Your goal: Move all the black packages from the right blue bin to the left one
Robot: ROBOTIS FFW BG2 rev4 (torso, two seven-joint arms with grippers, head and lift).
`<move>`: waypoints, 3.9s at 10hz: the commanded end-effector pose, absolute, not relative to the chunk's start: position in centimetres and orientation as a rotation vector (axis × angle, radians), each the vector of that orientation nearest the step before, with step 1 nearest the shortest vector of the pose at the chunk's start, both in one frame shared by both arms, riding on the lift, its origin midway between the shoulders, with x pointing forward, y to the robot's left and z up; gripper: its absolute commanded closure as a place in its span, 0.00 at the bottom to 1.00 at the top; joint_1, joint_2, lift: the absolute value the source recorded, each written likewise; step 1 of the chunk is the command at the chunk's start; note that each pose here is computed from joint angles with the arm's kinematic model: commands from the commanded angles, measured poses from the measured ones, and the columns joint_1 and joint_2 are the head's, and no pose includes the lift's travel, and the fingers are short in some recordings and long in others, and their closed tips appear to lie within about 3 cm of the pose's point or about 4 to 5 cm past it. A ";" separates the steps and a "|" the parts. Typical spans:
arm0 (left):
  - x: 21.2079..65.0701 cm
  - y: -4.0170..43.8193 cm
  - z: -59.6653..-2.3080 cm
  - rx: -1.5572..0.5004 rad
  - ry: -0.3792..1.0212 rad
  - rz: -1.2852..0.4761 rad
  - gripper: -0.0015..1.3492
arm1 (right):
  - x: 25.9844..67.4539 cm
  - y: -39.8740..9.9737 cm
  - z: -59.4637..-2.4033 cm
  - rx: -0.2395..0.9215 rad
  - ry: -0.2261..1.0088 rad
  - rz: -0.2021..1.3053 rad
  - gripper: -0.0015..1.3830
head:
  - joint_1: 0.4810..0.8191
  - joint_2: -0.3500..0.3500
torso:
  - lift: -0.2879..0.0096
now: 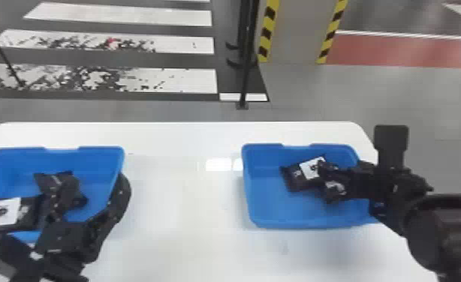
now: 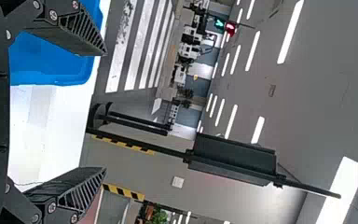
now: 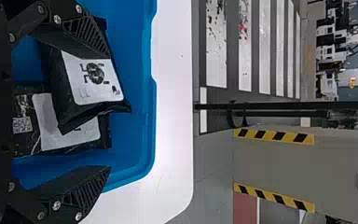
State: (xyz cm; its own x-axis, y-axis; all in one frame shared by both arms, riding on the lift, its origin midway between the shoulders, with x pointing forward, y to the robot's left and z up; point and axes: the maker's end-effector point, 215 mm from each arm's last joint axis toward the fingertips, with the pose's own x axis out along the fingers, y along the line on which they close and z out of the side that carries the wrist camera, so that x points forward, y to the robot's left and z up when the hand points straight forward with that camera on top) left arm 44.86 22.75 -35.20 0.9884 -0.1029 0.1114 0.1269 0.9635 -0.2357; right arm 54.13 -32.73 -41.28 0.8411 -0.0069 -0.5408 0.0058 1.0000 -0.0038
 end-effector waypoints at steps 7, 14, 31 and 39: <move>44.8 23.3 -35.8 -0.241 -0.081 -0.113 0.13 | 55.6 -32.9 -44.5 0.064 0.616 0.029 0.24 | 0.63 0.34 | 0.45; 44.7 23.6 -36.0 -0.242 -0.077 -0.112 0.13 | 56.6 -30.5 -42.5 0.044 0.595 0.048 0.24 | 0.63 0.38 | 0.45; 43.9 21.2 -33.0 -0.589 -0.174 -0.112 0.13 | 52.8 -19.2 -36.4 0.701 0.389 0.419 0.82 | 0.63 0.53 | 0.45; 43.0 10.7 -29.5 -0.770 -0.143 -0.325 0.13 | 47.4 0.0 -31.8 0.927 0.497 0.900 0.82 | 0.63 0.64 | 0.45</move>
State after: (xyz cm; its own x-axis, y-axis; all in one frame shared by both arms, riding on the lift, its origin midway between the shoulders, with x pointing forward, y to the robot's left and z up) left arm 43.00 10.83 -29.54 0.9415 -0.2331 0.2434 0.3369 0.6701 -0.6614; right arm 47.89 -1.08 -31.58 0.5697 0.8219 0.0034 -0.4438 0.3041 0.8429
